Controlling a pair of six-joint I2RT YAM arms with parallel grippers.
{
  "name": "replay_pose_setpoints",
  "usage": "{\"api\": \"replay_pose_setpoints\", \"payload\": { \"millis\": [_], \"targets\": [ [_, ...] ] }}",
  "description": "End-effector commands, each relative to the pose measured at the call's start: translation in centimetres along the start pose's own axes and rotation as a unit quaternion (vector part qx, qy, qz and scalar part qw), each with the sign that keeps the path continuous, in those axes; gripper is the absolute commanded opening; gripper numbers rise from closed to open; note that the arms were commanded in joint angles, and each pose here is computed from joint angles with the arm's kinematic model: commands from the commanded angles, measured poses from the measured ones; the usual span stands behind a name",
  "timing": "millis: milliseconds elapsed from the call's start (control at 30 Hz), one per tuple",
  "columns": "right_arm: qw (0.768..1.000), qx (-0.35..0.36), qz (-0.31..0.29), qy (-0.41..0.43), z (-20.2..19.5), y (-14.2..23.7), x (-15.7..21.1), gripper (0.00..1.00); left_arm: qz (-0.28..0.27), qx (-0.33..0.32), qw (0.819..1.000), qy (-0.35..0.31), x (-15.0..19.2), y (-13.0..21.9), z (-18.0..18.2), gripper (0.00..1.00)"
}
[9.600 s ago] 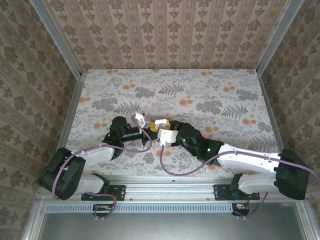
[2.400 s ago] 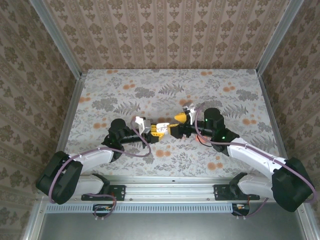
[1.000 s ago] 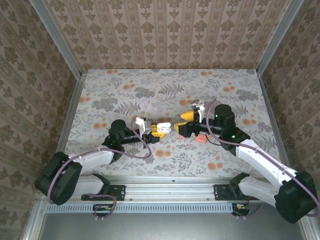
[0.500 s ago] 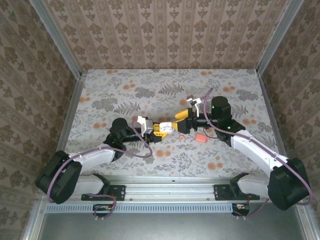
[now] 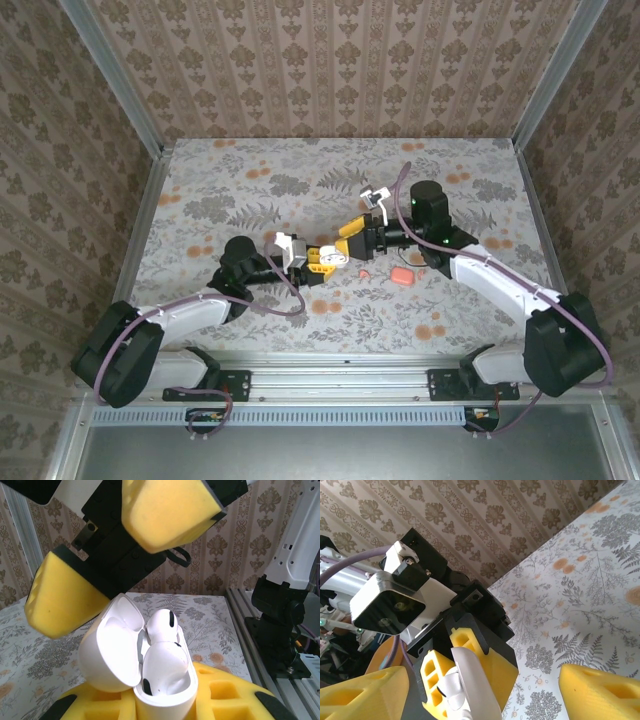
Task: Insert wireless bluetooth earbuds into charging case
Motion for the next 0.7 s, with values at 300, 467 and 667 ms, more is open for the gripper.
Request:
{"api": "replay_pose_setpoints", "payload": {
  "millis": [300, 467, 667],
  "targets": [
    [0.998, -0.036, 0.04, -0.014, 1.2, -0.8, 0.8, 0.77, -0.017, -0.014, 0.999, -0.026, -1.7, -0.1, 0.6, 0.12],
    [0.998, -0.041, 0.043, -0.011, 1.7, -0.7, 1.1, 0.75, -0.013, -0.025, 0.999, -0.025, -1.5, -0.1, 0.8, 0.12],
    [0.999, -0.044, 0.03, 0.001, 2.8, 0.1, 1.6, 0.7, -0.007, -0.035, 0.999, -0.026, -1.1, 0.1, 0.9, 0.11]
  ]
}}
Point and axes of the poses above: each hand's point on the last joint's axis, 136 mm out from that joint toward the fingers, its own y axis back along the fingers, its own z axis along the line the jaws close on, x = y × z, the point moved 4 cm from there along y, back along the fingers, and after that the axes turned 15 degrees about -y, right-handed, at the moved point
